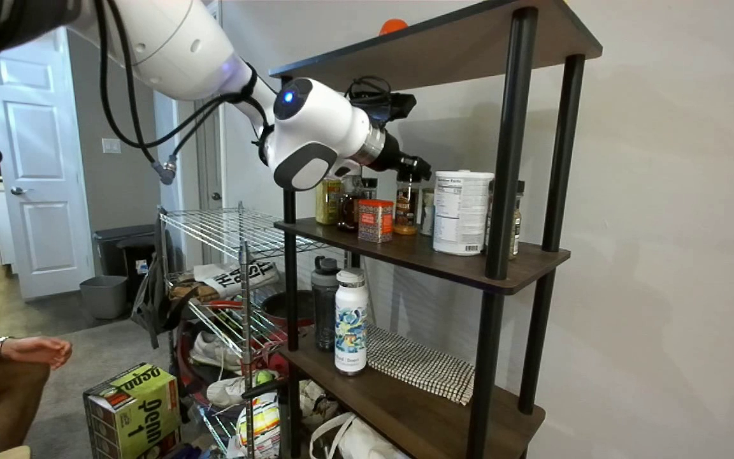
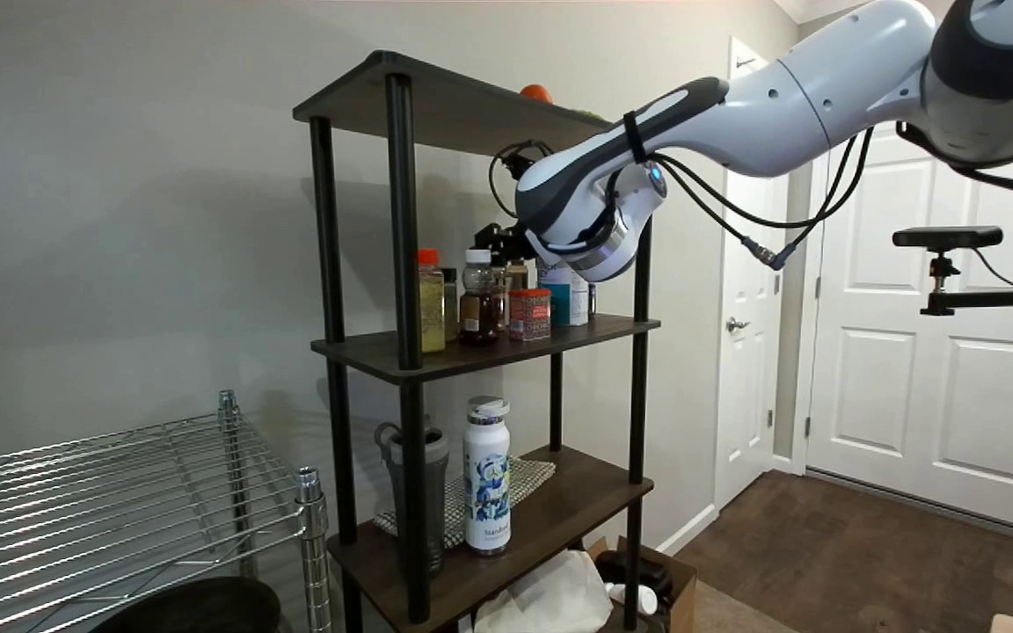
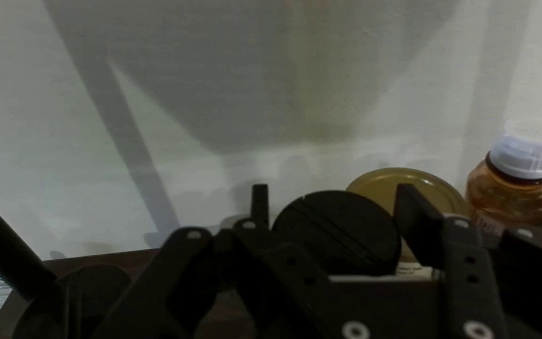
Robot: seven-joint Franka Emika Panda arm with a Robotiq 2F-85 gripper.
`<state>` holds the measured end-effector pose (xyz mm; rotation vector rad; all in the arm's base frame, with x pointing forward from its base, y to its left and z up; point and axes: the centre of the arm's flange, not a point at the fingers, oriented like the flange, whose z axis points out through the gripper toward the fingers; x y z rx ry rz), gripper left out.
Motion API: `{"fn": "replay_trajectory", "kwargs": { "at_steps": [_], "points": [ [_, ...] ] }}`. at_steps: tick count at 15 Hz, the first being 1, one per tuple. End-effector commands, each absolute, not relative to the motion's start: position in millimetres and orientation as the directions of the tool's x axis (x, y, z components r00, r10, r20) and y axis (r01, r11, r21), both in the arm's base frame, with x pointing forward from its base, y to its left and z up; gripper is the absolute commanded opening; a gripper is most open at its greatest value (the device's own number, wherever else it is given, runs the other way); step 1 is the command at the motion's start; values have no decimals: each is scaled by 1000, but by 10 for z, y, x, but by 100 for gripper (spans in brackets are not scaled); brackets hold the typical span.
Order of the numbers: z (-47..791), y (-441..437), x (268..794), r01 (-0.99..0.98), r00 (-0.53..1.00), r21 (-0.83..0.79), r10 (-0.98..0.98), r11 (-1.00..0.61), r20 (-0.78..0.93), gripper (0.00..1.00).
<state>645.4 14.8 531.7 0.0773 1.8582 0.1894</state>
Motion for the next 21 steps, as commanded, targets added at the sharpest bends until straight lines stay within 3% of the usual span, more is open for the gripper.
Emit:
{"fn": "replay_trajectory", "kwargs": {
  "at_steps": [1, 2, 18, 19, 20, 21],
  "points": [
    [5203, 200, 6464, -29, -271, 167, 153, 985, -950, 39],
    [5198, 197, 6465, -28, -272, 167, 153, 986, -950, 36],
    [5329, 73, 6403, -4, -247, 147, 141, 989, -959, 36],
    [5308, 79, 6407, -2, -252, 150, 144, 989, -957, 51],
    [5298, 81, 6408, -4, -254, 152, 146, 988, -956, 86],
    [5289, 85, 6409, -4, -255, 152, 146, 988, -956, 87]
  ]
}}
